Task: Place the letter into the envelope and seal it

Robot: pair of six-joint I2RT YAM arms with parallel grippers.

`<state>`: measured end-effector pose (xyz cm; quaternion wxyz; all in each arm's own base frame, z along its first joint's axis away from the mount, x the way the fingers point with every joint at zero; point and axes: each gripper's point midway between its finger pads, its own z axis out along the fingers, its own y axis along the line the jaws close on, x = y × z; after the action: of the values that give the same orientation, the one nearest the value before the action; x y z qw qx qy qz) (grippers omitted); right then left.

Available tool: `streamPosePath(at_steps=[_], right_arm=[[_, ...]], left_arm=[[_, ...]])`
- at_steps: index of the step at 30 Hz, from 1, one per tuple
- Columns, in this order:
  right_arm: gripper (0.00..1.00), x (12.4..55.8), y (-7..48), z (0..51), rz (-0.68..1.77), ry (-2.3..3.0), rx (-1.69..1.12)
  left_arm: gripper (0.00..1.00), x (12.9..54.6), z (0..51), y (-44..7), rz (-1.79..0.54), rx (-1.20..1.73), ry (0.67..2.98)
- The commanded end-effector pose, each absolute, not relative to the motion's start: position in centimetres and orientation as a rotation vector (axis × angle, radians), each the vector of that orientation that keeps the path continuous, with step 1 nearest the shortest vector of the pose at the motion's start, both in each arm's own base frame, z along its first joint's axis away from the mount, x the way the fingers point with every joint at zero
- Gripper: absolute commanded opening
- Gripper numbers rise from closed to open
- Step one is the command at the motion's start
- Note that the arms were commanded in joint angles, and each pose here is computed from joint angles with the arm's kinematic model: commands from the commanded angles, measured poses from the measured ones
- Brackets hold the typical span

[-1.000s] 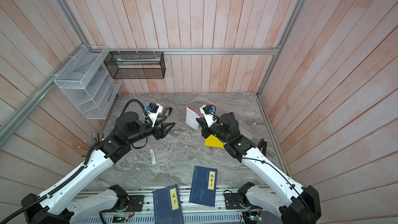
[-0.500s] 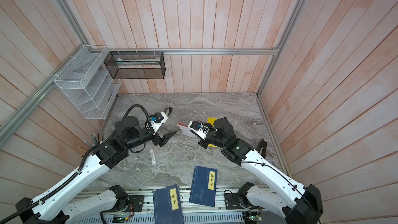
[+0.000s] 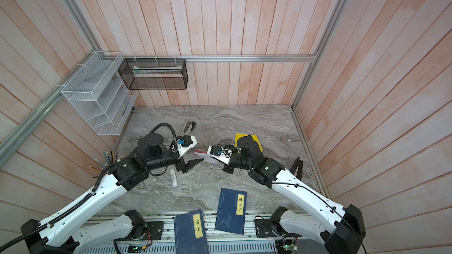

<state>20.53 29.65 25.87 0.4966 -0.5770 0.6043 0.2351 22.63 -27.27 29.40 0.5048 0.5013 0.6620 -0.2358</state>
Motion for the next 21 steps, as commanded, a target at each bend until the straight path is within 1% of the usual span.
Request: streamPosePath(at_steps=[1,7,10,13,16,17,18,20,21], right_arm=[[0.0,19.7,30.3,27.3,0.618,1.418,-1.413],[0.0,19.0,30.4,27.7,0.652,1.401,-1.423],[0.0,18.8,30.4,28.0,0.666,1.394,-1.424],[0.0,18.7,30.4,28.0,0.674,1.395,-1.421],[0.0,18.6,30.3,28.1,0.678,1.396,-1.418],[0.02,18.6,30.4,28.1,0.683,1.395,-1.419],[0.06,18.5,30.4,28.2,0.688,1.39,-1.419],[0.15,18.3,30.4,28.5,0.7,1.378,-1.414],[0.2,18.2,30.4,28.4,0.704,1.375,-1.411]], left_arm=[[0.79,21.7,29.3,-28.3,-0.615,1.275,1.582],[0.61,21.4,29.0,-28.6,-0.623,1.301,1.575],[0.48,21.5,29.0,-28.7,-0.622,1.303,1.574],[0.33,21.5,29.0,-28.7,-0.616,1.306,1.572],[0.22,21.4,28.9,-28.6,-0.611,1.31,1.574],[0.19,21.4,28.9,-28.6,-0.611,1.31,1.574],[0.14,21.4,28.9,-28.6,-0.609,1.311,1.574],[0.02,21.5,29.0,-28.5,-0.603,1.308,1.576],[0.0,21.5,29.1,-28.4,-0.599,1.299,1.575]])
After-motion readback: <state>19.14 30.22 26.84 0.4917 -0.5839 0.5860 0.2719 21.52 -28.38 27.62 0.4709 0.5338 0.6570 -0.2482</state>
